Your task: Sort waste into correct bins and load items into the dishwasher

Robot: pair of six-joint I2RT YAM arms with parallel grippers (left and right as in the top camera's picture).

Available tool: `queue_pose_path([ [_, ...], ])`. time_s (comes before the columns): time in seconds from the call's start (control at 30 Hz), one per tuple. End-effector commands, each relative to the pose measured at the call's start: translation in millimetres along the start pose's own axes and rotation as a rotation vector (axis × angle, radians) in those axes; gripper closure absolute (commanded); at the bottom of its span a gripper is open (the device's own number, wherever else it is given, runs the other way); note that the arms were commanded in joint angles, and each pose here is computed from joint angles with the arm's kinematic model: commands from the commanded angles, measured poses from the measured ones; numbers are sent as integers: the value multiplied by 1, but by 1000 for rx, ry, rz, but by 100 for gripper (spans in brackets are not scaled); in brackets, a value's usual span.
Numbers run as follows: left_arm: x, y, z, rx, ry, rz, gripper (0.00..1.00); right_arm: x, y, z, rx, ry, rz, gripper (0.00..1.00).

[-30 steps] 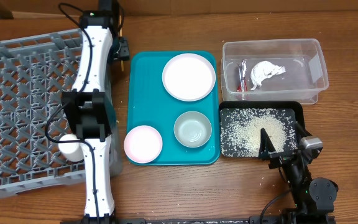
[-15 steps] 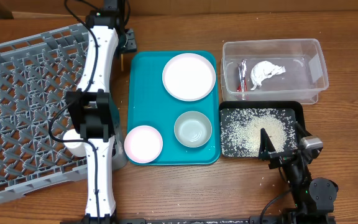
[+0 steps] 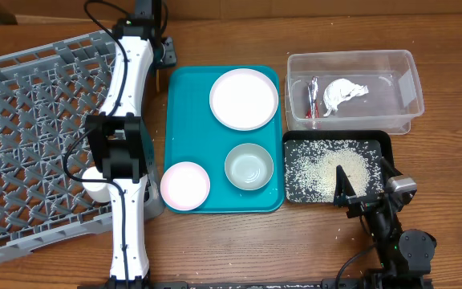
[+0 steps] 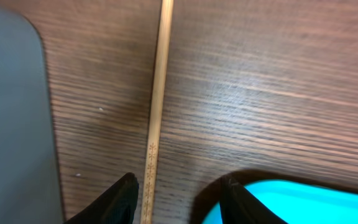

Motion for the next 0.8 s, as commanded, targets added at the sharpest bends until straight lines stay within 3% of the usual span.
queue_pose_path([
  [0.0, -25, 11, 14, 23, 44, -45, 54, 0, -1, 2, 5, -4, 7, 0],
  [0.23, -34, 24, 17, 62, 55, -72, 54, 0, -1, 2, 5, -4, 7, 0],
  [0.6, -48, 28, 28, 60, 92, -88, 66, 0, -1, 2, 5, -4, 7, 0],
  [0.67, -51, 27, 31, 53, 103, -92, 73, 0, -1, 2, 5, -5, 7, 0],
  [0.77, -56, 27, 36, 49, 119, -98, 92, 0, -1, 2, 5, -4, 7, 0],
])
Point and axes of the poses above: each gripper's point midway between its finger pads, its own x axis back along the fingers, its own y axis along the line the jaws close on, z = x × y, the point moved 4 cm from there along x, back along the fingers, and after that the axes turned 11 degrees about x, right-handed, at the moved point
